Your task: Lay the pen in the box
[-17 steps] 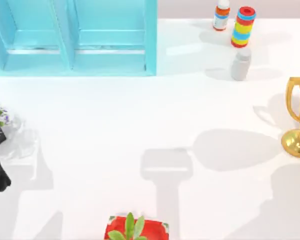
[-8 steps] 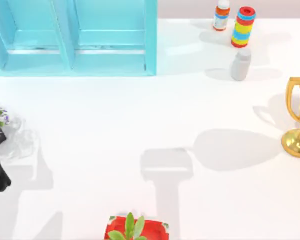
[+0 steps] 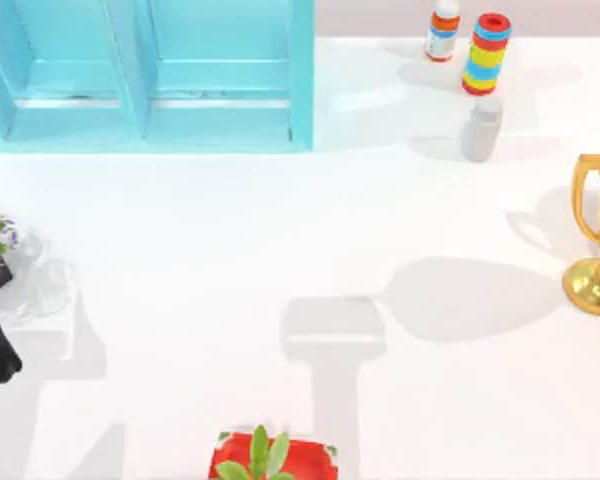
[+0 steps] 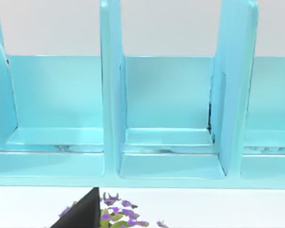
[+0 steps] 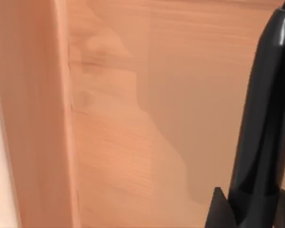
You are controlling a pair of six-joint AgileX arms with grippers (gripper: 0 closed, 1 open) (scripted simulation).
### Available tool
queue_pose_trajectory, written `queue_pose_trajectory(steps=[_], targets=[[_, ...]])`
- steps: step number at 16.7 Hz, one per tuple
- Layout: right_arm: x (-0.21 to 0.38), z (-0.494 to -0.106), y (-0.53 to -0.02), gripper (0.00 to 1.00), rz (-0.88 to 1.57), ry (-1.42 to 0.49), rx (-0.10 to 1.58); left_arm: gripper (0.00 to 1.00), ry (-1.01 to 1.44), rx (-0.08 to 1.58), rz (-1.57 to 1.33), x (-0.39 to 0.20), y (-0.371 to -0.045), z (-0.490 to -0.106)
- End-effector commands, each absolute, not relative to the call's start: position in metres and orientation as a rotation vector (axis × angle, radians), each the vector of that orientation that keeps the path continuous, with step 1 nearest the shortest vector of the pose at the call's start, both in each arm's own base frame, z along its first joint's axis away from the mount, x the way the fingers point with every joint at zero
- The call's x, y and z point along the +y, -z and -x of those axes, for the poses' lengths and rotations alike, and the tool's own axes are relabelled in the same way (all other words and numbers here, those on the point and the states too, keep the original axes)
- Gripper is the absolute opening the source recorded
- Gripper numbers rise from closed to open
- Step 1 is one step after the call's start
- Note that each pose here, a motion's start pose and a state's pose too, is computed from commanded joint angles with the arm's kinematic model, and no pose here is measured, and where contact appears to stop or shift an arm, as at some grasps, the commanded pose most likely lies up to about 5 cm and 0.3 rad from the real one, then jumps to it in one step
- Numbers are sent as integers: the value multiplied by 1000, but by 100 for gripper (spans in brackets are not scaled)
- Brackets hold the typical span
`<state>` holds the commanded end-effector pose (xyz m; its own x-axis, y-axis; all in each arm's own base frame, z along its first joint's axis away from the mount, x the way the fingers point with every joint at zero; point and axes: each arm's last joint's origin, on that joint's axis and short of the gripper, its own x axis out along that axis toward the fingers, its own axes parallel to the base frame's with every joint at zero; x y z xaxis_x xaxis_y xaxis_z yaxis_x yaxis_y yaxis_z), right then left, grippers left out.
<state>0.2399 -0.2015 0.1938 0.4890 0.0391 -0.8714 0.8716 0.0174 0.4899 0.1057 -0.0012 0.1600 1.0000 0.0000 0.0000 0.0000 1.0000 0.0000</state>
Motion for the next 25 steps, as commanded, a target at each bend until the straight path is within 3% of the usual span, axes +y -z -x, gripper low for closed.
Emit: queue_pose_trajectory(steps=[8,21,25], targets=[[-192,-244,-169,0,-1424,826,872,100,0,0,0,-1,-160,-106],[-192,-244,-169,98,-1424,826,872,100,0,0,0,-1,-160,-106],[-192,-244,-169,100,-1424,826,872,100,0,0,0,-1,-160,-106]])
